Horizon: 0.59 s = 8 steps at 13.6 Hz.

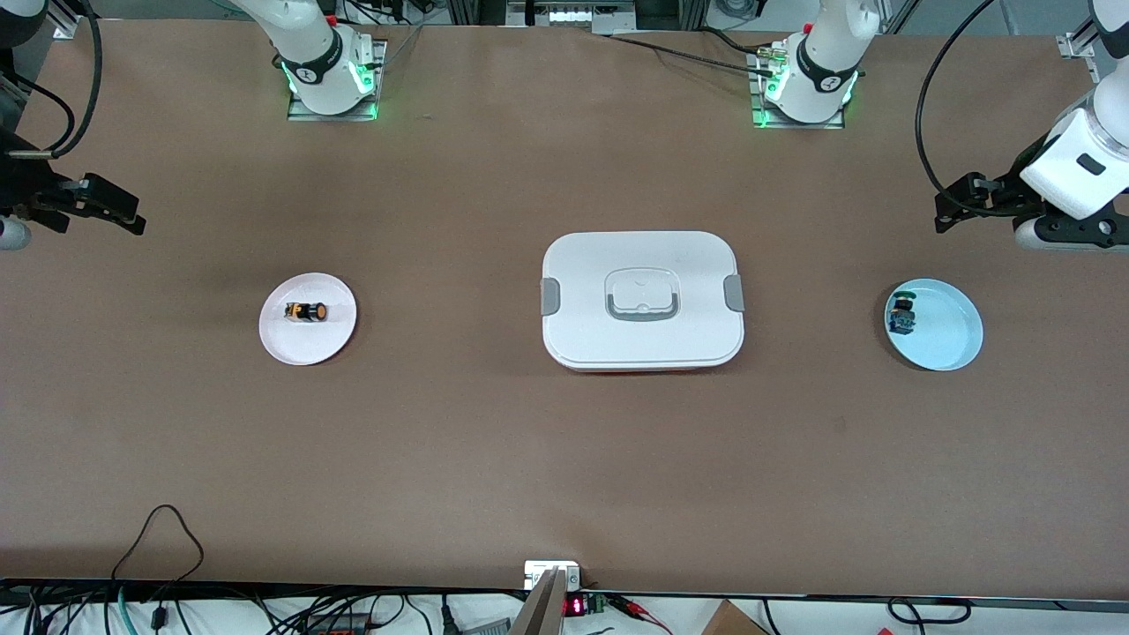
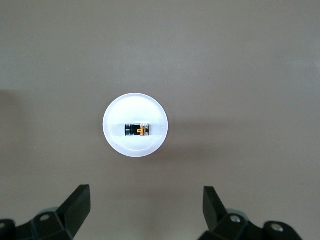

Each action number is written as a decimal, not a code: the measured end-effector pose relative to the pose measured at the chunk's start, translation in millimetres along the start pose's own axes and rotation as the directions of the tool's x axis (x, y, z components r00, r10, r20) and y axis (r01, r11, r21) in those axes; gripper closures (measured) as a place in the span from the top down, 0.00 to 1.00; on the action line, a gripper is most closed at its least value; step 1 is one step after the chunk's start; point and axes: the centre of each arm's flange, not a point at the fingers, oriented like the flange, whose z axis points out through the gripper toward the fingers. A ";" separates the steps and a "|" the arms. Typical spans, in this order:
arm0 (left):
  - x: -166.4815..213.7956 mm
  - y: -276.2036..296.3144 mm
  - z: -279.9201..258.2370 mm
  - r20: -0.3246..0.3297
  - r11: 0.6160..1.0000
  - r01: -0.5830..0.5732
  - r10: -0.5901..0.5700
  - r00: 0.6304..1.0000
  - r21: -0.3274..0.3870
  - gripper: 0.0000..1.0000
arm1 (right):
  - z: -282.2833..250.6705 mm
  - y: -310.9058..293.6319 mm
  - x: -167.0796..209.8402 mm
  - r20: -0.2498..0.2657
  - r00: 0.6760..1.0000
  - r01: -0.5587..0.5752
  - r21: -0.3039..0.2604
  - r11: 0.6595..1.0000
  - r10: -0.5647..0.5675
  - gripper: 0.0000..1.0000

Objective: Transfer orange switch to right arm and place

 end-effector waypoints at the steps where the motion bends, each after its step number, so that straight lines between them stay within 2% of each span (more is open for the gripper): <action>1: 0.0 0.0 0.0 0.000 1.000 0.000 0.000 1.000 0.000 1.00 | -2.2 0.6 -0.6 0.002 1.000 -0.001 0.000 1.000 0.001 1.00; 8: -0.4 0.0 0.3 0.004 1.000 0.000 0.000 1.000 0.000 1.00 | -9.0 -6.0 -4.9 0.029 1.000 0.010 0.001 1.000 -0.010 1.00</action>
